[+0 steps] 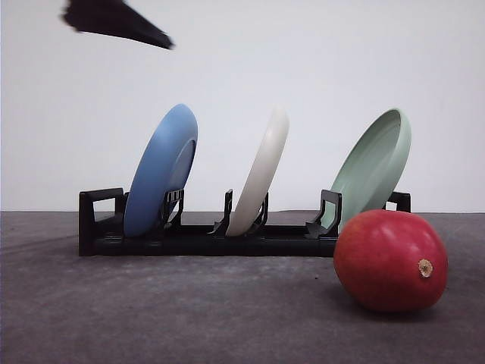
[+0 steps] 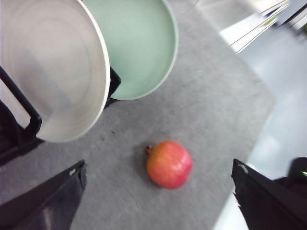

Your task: Place pomegranate in white plate

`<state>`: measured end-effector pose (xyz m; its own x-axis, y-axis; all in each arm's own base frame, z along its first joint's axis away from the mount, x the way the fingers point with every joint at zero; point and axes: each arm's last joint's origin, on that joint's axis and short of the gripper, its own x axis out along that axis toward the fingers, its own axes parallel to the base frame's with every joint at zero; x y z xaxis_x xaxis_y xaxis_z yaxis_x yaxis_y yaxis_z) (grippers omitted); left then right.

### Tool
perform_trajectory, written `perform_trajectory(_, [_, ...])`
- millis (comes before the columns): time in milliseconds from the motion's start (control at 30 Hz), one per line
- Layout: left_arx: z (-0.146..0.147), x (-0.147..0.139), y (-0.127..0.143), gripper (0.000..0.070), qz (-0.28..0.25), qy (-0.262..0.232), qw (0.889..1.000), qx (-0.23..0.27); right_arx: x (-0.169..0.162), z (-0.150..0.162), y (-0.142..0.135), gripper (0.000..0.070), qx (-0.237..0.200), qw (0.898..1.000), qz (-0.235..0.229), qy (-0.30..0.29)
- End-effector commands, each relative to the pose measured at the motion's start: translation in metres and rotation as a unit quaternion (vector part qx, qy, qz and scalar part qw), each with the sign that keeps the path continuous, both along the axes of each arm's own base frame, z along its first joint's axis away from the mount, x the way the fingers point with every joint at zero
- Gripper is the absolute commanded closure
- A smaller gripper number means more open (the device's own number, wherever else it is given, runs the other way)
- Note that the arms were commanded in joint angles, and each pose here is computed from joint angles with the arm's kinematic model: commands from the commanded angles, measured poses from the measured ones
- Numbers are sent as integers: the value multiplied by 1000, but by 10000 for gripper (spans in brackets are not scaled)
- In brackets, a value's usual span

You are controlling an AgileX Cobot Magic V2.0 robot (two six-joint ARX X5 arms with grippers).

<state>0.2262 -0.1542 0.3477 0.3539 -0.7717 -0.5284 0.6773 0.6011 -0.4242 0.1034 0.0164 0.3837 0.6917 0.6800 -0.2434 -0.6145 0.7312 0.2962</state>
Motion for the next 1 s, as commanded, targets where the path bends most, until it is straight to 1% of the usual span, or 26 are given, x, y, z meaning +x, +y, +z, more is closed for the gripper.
perform_trajectory(0, [6, 9, -18, 96, 4, -8, 1000, 14, 0, 4, 1, 83, 3, 1000, 2, -5])
perform_trajectory(233, [1, 45, -78, 98, 33, -32, 995, 90, -1, 4, 1, 83, 4, 1000, 6, -5])
perform_trajectory(367, [-10, 64, -102, 103, 39, -39, 992, 114, -1, 4, 2, 83, 5, 1000, 8, -4])
perform_trajectory(533, [-28, 81, -121, 107, 24, -46, 990, 128, -1, 4, 3, 83, 5, 1000, 11, -4])
perform_trajectory(700, [-50, 90, -130, 108, 22, -29, 989, 146, -1, 5, 3, 83, 5, 1000, 11, -4])
perform_trajectory(800, [-57, 92, -132, 112, 18, -25, 988, 153, -1, 4, 3, 83, 5, 1000, 11, -4])
perform_trajectory(833, [-57, 92, -132, 140, 18, -25, 988, 153, -1, 4, 3, 83, 5, 1000, 11, -4])
perform_trajectory(867, [-57, 92, -132, 210, 18, -25, 988, 153, -1, 4, 3, 83, 5, 1000, 11, -4])
perform_trajectory(900, [-57, 92, -132, 303, 18, -25, 988, 153, -1, 4, 3, 83, 5, 1000, 11, -3])
perform_trajectory(933, [-57, 92, -132, 416, 18, -25, 988, 153, -1, 4, 3, 83, 6, 1000, 11, -3])
perform_trajectory(967, [-57, 92, -132, 493, 18, -25, 988, 153, -1, 4, 3, 83, 6, 1000, 11, -3])
